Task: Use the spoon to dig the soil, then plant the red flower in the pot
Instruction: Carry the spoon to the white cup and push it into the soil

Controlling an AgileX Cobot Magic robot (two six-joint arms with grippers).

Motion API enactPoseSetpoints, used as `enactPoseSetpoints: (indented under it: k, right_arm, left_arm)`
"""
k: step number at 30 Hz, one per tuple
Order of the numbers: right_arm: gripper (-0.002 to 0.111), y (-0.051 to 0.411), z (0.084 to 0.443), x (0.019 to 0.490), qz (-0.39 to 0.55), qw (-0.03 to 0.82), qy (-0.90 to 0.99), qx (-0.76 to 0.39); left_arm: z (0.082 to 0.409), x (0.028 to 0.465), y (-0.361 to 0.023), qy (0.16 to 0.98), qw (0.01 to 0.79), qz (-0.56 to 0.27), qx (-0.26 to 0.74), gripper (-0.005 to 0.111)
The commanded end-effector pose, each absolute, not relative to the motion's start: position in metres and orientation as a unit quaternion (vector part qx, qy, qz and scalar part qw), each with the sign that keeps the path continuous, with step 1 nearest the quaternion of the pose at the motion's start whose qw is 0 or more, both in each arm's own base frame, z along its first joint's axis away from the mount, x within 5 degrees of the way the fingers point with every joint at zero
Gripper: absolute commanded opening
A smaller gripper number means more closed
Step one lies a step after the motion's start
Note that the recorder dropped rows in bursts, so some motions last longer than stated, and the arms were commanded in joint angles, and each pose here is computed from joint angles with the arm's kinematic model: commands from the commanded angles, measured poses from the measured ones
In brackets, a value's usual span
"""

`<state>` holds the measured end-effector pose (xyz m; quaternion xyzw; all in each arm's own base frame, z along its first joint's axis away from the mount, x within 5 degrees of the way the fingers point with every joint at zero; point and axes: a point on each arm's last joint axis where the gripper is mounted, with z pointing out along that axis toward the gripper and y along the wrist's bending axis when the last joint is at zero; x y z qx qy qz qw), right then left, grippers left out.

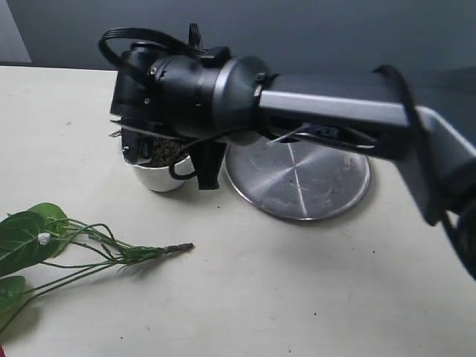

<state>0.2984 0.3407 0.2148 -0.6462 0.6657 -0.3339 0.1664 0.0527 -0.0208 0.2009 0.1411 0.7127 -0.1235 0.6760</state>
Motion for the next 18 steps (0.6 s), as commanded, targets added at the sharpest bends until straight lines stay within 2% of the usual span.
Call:
enactPoseSetpoints:
  k: [1, 10, 18]
  right_arm:
    - [-0.001, 0.345, 0.210, 0.307, -0.367, 0.152, 0.647, -0.651]
    - [-0.001, 0.344, 0.207, 0.310, -0.361, 0.153, 0.661, -0.640]
    - [-0.001, 0.329, 0.197, 0.322, -0.316, 0.139, 0.729, -0.591]
  left_arm:
    - [0.202, 0.052, -0.021, 0.707, 0.681, -0.128, 0.141, 0.001]
    - [0.202, 0.052, -0.021, 0.707, 0.681, -0.128, 0.141, 0.001]
    - [0.202, 0.052, -0.021, 0.707, 0.681, -0.128, 0.141, 0.001]
